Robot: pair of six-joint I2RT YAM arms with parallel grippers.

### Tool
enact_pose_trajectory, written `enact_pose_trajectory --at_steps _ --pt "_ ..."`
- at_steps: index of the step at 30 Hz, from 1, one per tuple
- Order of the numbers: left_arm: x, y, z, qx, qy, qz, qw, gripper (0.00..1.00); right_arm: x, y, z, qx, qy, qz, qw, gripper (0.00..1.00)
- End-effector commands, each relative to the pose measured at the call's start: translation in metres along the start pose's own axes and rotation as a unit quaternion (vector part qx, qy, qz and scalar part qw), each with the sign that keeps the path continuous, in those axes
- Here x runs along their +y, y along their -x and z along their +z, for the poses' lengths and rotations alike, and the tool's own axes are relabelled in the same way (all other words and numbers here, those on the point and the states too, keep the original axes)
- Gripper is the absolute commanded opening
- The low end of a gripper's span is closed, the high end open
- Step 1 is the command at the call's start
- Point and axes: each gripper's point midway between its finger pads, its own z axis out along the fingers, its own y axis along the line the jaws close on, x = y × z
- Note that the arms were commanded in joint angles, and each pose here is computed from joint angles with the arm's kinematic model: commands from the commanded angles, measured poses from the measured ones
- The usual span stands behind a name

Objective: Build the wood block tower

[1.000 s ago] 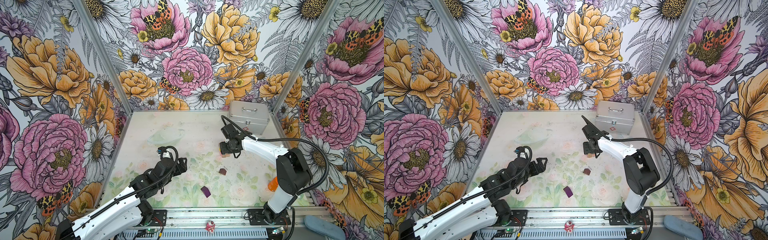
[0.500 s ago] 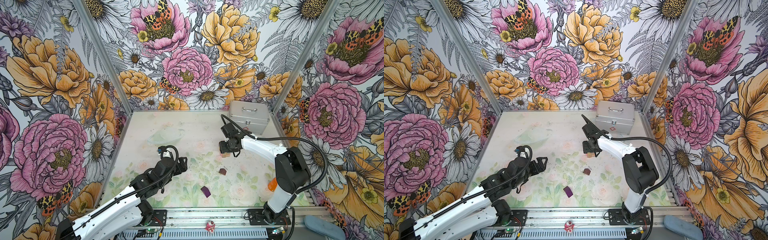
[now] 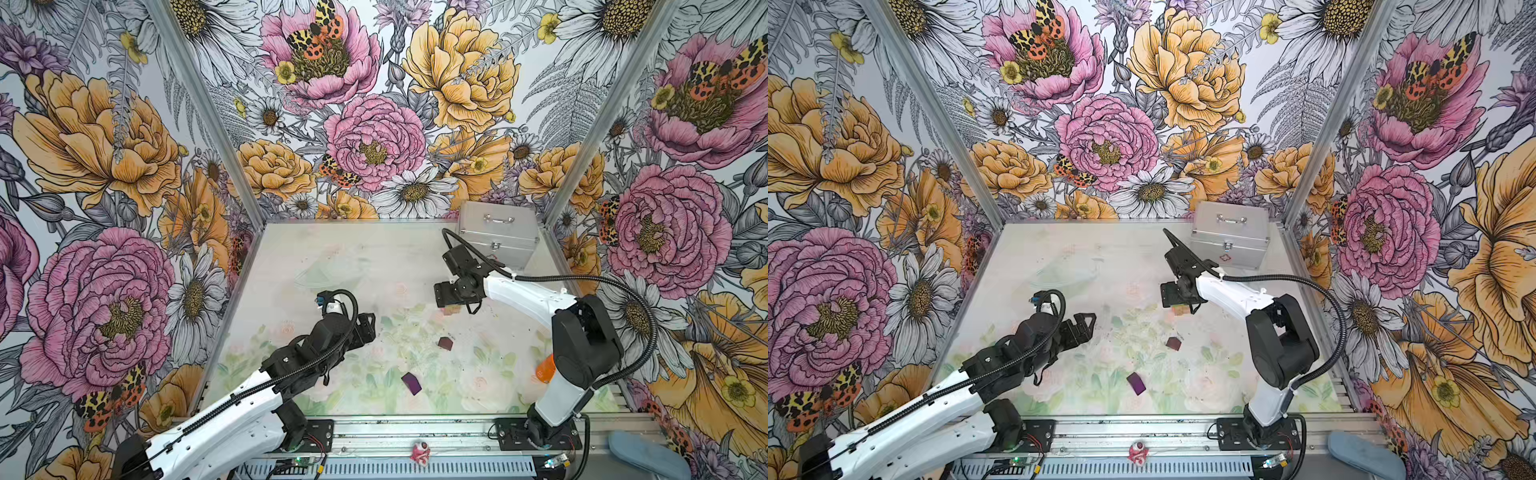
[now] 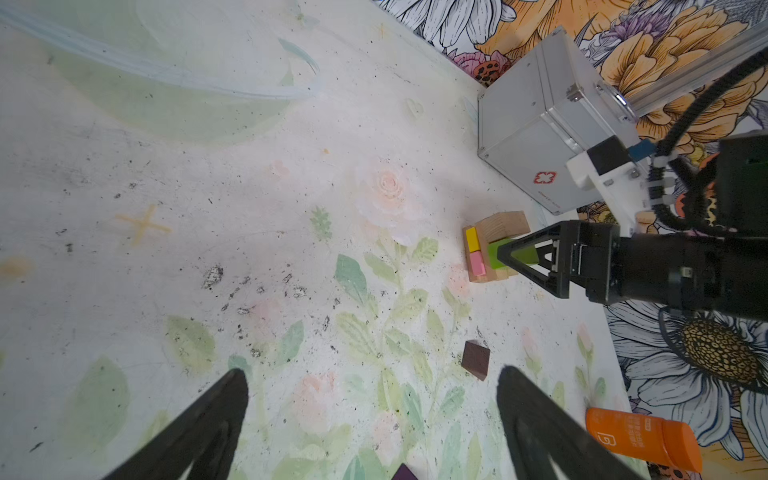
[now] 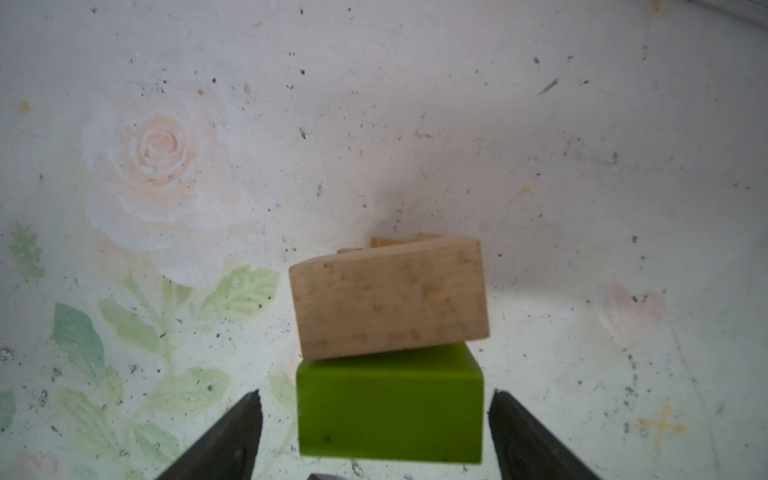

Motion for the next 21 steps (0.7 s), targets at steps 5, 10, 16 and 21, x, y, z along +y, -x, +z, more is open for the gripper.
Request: enact_pose_trajectory --at_steps 5,10,16,21 --pt "-0.010 0.012 -0.006 -0.020 -0.015 0.004 1.000 0.95 0.000 0.026 -0.016 -0.019 -0.011 -0.005 1.000 0.89" --pt "-0.010 0.015 -0.008 -0.025 -0.017 0.005 1.000 0.95 -0.002 0.033 -0.008 -0.014 -0.028 -0.001 1.000 0.89" --pt "-0.007 0.017 -0.009 -0.028 -0.016 0.004 0.999 0.95 -0.001 0.041 -0.002 -0.006 -0.035 -0.002 0.999 0.88" --pt "-0.005 0.019 -0.009 -0.029 -0.015 0.005 0.999 0.95 0.001 0.044 0.002 -0.002 -0.031 -0.003 1.000 0.87"
